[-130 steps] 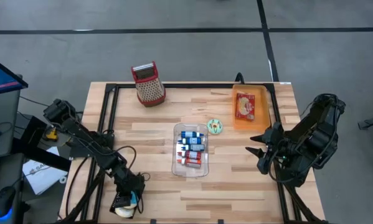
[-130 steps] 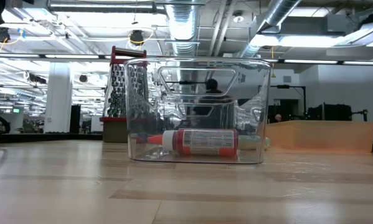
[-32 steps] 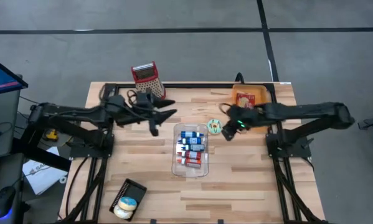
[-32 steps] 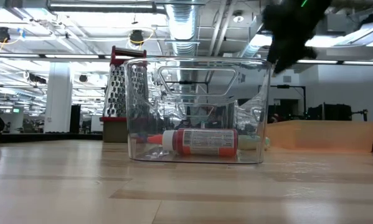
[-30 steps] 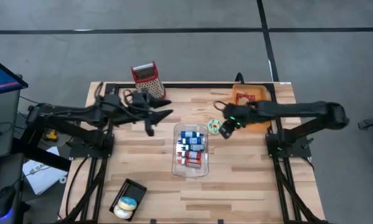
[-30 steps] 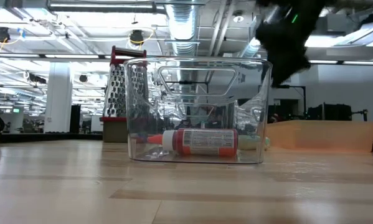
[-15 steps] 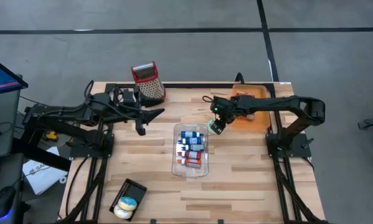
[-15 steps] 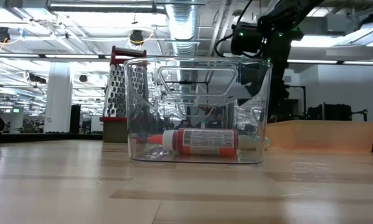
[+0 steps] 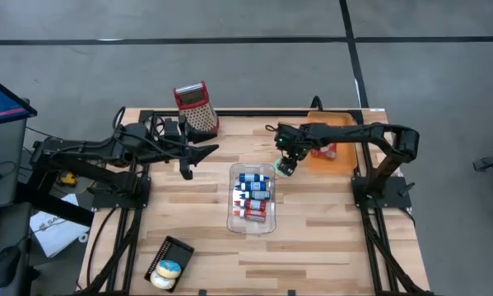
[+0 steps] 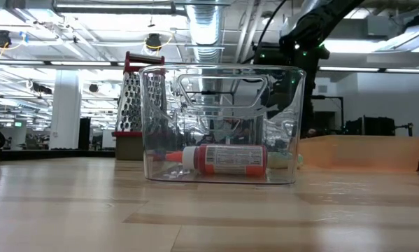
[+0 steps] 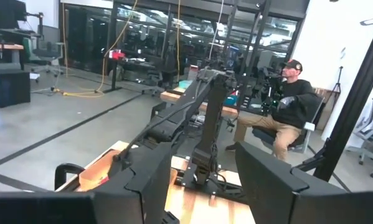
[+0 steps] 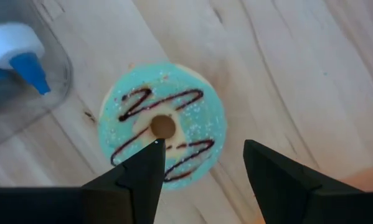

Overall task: Pick & Place Food Item
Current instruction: Put the green donut into the black bin

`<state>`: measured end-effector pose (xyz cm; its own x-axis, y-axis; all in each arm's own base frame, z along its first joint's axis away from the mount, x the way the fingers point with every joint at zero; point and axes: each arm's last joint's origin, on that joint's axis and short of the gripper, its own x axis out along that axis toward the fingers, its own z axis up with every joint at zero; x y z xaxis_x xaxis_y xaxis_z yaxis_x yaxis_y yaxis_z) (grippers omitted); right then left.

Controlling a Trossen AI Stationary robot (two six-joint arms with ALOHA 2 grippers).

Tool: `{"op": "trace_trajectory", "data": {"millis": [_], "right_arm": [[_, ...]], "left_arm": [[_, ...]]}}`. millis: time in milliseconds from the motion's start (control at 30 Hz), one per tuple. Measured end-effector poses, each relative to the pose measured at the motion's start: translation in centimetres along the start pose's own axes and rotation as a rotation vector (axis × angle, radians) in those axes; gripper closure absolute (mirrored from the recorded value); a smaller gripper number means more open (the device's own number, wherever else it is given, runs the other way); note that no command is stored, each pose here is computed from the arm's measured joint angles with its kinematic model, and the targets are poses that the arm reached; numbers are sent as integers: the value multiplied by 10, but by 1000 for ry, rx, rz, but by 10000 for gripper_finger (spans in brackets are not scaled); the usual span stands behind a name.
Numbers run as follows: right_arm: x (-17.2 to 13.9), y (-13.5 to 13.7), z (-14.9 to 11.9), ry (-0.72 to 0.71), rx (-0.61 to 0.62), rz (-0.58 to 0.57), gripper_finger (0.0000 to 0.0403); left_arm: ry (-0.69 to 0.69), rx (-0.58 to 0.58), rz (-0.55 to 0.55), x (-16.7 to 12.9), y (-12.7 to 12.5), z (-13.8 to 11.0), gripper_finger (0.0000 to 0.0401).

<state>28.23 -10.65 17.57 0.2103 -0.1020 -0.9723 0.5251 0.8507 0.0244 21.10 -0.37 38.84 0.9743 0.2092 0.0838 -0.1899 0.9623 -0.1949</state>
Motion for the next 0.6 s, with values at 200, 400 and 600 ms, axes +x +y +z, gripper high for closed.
{"op": "trace_trajectory", "data": {"millis": [200, 400, 600], "right_arm": [[2, -4, 3, -10, -17, 31, 193], [8, -4, 5, 2, -73, 47, 191], [15, -4, 6, 15, -121, 49, 183]], "left_arm": [[0, -12, 1, 0, 0, 0, 226], [-1, -20, 3, 0, 0, 0, 226], [-4, -26, 6, 0, 0, 0, 229]]}}
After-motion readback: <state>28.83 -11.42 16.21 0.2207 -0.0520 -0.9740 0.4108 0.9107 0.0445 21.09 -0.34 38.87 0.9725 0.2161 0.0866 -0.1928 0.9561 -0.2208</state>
